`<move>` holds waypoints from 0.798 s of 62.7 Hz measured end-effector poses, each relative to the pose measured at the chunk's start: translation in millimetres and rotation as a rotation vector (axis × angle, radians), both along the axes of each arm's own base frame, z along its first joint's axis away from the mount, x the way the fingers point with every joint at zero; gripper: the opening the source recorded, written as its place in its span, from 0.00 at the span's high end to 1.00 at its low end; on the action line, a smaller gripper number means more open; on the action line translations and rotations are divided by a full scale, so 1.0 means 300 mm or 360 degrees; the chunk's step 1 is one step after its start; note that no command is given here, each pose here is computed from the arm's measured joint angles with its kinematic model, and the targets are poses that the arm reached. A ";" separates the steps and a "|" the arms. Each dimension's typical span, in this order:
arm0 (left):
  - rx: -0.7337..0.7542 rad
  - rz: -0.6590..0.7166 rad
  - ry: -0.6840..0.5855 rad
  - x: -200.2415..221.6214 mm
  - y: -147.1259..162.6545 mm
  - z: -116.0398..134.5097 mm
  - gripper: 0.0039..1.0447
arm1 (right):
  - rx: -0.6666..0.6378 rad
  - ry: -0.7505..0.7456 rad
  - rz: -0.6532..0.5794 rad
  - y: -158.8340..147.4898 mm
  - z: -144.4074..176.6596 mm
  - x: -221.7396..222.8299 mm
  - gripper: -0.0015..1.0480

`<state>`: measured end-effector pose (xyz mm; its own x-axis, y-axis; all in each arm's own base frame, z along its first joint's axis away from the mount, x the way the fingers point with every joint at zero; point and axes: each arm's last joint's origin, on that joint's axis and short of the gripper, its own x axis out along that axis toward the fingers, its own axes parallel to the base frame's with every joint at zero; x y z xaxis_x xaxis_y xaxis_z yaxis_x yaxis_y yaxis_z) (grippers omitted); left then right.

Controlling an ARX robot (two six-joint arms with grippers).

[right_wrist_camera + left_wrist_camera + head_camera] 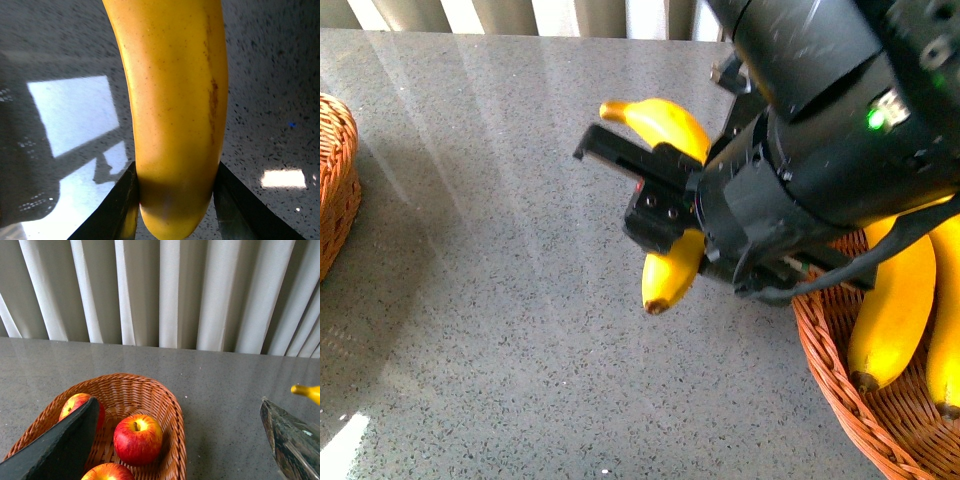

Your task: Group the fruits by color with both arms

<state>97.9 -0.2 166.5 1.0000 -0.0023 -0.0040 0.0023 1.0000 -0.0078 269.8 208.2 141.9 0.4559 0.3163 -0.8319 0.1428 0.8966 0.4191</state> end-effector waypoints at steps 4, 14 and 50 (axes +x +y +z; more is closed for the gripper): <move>0.0000 0.0000 -0.0001 0.000 0.000 0.000 0.09 | 0.0020 -0.0073 0.0010 0.001 0.035 -0.003 0.69; 0.0000 0.0001 0.0000 0.000 0.000 0.000 0.09 | 0.0031 -0.0228 0.0042 -0.010 0.085 0.026 0.69; 0.0000 0.0000 -0.0001 0.000 0.000 0.000 0.09 | 0.0000 -0.0224 -0.0461 -0.504 0.098 -0.039 0.69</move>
<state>97.9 -0.2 166.5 1.0000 -0.0023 -0.0036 0.0023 1.0000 -0.0078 258.3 57.2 171.2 0.6377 0.1562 -0.7543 0.3328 0.8273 0.4527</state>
